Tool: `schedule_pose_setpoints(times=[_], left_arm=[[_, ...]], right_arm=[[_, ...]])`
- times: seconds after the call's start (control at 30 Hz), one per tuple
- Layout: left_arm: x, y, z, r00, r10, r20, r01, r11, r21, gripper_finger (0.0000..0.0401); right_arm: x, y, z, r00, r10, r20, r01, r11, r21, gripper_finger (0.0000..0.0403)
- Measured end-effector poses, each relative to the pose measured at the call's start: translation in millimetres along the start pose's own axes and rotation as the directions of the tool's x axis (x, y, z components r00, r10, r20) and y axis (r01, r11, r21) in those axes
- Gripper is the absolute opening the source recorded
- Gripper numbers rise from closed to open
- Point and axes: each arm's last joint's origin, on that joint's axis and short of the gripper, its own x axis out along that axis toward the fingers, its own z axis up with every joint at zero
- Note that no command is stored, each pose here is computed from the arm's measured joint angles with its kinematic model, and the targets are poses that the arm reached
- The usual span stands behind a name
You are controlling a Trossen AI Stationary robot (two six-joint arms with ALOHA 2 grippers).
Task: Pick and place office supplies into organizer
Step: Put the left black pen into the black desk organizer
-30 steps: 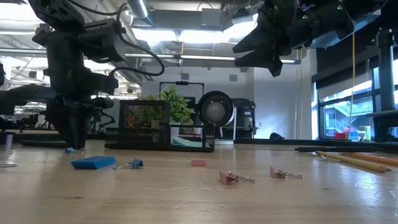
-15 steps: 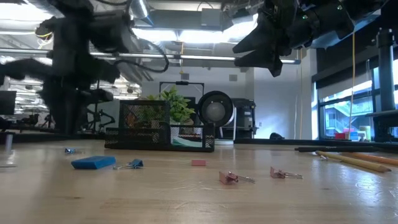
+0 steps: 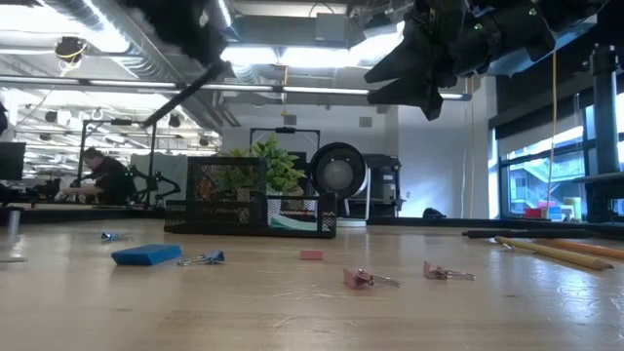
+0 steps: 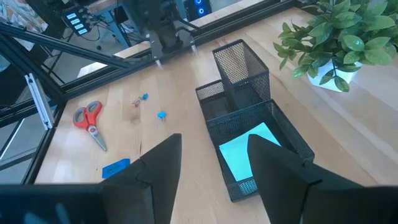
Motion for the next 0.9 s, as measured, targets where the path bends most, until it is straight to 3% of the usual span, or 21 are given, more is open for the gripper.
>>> schedule_pose_setpoints(times=[0.13, 0.27, 0.47, 0.9], left_arm=[[-31, 10, 14, 0.970, 0.070, 0.231, -0.060, 0.997, -0.047, 0.0047], [-52, 20, 19, 0.926, 0.145, 0.349, -0.103, 0.986, -0.134, 0.0047], [-48, 37, 23, 0.900, 0.207, 0.385, -0.127, 0.967, -0.223, 0.0048], [15, 73, 13, 0.957, 0.115, 0.265, -0.044, 0.965, -0.257, 0.0047]], right_arm=[[0, 0, 0, 1.000, 0.001, 0.000, -0.001, 1.000, 0.003, 0.0188], [0, 0, 0, 1.000, 0.002, 0.002, -0.002, 1.000, 0.001, 0.0188], [0, 0, 0, 1.000, 0.002, 0.002, -0.002, 1.000, -0.001, 0.0188], [0, 4, -2, 1.000, 0.013, -0.005, -0.013, 1.000, -0.006, 0.0188]])
